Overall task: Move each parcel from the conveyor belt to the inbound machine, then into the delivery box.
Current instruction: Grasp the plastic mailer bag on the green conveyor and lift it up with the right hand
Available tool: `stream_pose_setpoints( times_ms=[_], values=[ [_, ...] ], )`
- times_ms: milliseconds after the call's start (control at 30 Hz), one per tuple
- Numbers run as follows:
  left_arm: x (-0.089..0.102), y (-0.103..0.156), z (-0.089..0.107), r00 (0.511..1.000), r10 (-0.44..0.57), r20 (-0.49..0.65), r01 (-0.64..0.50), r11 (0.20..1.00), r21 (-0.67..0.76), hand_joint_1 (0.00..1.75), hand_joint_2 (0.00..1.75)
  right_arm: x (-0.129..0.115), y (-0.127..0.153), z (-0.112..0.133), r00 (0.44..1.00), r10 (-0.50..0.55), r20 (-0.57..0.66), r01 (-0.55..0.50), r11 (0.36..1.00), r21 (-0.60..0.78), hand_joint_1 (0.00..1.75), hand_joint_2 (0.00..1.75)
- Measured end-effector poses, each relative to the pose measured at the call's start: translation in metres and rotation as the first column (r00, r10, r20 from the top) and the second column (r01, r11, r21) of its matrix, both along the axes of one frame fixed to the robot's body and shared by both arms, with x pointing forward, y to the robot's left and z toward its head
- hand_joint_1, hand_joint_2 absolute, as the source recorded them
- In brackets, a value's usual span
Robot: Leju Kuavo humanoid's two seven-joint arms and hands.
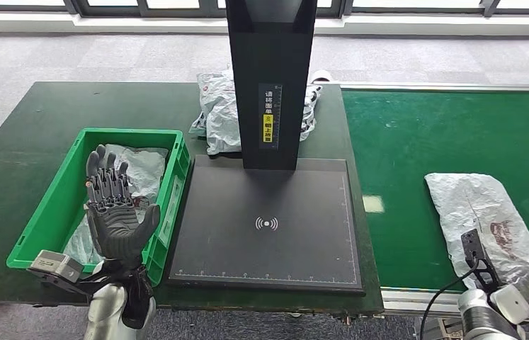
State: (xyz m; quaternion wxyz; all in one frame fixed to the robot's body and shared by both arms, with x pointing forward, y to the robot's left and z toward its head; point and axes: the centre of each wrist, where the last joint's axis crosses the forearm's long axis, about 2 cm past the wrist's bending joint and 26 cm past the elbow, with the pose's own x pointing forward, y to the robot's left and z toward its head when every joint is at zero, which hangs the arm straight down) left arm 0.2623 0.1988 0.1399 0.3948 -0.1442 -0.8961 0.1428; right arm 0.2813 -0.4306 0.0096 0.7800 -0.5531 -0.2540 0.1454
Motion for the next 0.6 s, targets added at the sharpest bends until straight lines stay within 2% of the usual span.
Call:
stream_pose_setpoints(
  times_ms=[33,167,600],
  values=[
    [0.0000,-0.0001,-0.0001,1.000,0.000,0.000,0.000,1.000,0.000,0.00,1.75,0.0000,0.0001,-0.0001,1.000,0.001,0.000,-0.001,1.000,0.001,0.00,1.75],
    [0.0002,-0.0006,-0.0008,1.000,-0.003,-0.003,0.003,1.000,0.000,0.00,1.75,0.0006,0.0008,-0.0006,1.000,0.022,-0.012,-0.021,0.999,0.026,1.75,1.75],
    [0.0005,-0.0021,-0.0043,1.000,-0.012,-0.016,0.012,1.000,0.001,0.00,1.75,-0.0077,0.0015,-0.0065,0.999,0.045,-0.012,-0.045,0.999,0.007,1.75,1.75]
  ],
)
